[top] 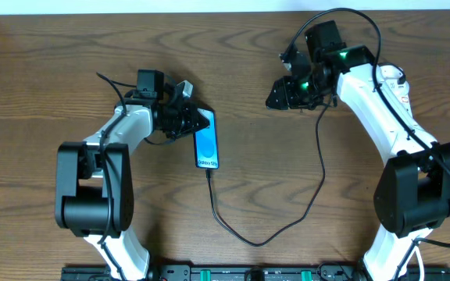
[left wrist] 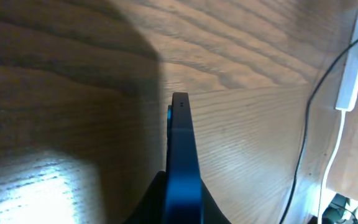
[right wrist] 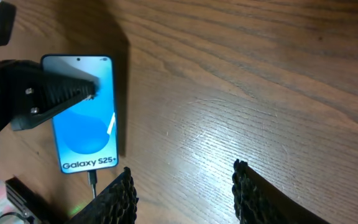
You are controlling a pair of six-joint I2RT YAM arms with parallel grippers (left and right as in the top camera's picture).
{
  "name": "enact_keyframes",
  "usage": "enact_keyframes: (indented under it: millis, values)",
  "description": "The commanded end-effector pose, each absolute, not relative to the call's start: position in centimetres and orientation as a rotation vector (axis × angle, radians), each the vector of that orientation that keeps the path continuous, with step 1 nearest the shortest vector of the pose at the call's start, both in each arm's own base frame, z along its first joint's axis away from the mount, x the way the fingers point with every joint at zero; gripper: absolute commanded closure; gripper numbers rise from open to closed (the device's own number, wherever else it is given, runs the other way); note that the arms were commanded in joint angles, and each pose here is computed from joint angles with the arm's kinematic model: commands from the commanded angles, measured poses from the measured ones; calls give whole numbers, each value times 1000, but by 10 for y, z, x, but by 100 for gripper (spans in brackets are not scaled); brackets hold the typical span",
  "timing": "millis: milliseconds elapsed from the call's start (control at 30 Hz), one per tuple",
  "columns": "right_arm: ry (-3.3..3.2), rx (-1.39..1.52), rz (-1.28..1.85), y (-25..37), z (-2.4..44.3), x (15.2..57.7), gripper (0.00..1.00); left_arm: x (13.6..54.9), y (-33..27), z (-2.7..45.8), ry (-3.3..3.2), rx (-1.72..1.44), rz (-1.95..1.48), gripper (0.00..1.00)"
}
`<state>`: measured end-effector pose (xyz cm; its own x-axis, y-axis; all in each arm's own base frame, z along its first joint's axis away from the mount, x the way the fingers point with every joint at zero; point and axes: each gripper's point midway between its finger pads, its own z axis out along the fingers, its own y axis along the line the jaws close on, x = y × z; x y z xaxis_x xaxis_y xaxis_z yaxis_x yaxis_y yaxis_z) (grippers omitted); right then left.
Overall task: Plug charger to phone and switch on socket
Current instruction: 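Lower the smartphone flat onto the table with the left gripper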
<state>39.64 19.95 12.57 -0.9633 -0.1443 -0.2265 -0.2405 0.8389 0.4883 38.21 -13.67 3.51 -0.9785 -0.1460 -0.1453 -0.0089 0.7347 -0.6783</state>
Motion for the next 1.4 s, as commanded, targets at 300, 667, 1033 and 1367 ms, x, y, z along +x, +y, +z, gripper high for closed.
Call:
enact_keyframes:
  millis: [300, 667, 1033, 1367]
  values:
    - [2809, -351, 761, 205, 135, 396, 49, 385, -137, 27, 2764, -124, -1082, 93]
    - [2806, -352, 761, 205, 135, 397, 47, 374, -126, 13, 2841, -174, -976, 75]
    - [2813, -351, 761, 205, 135, 396, 46, 374, -110, 1, 2887, -207, -811, 59]
    - [2818, -350, 760, 205, 134, 395, 45, 367, -76, -15, 2966, -264, -504, 55]
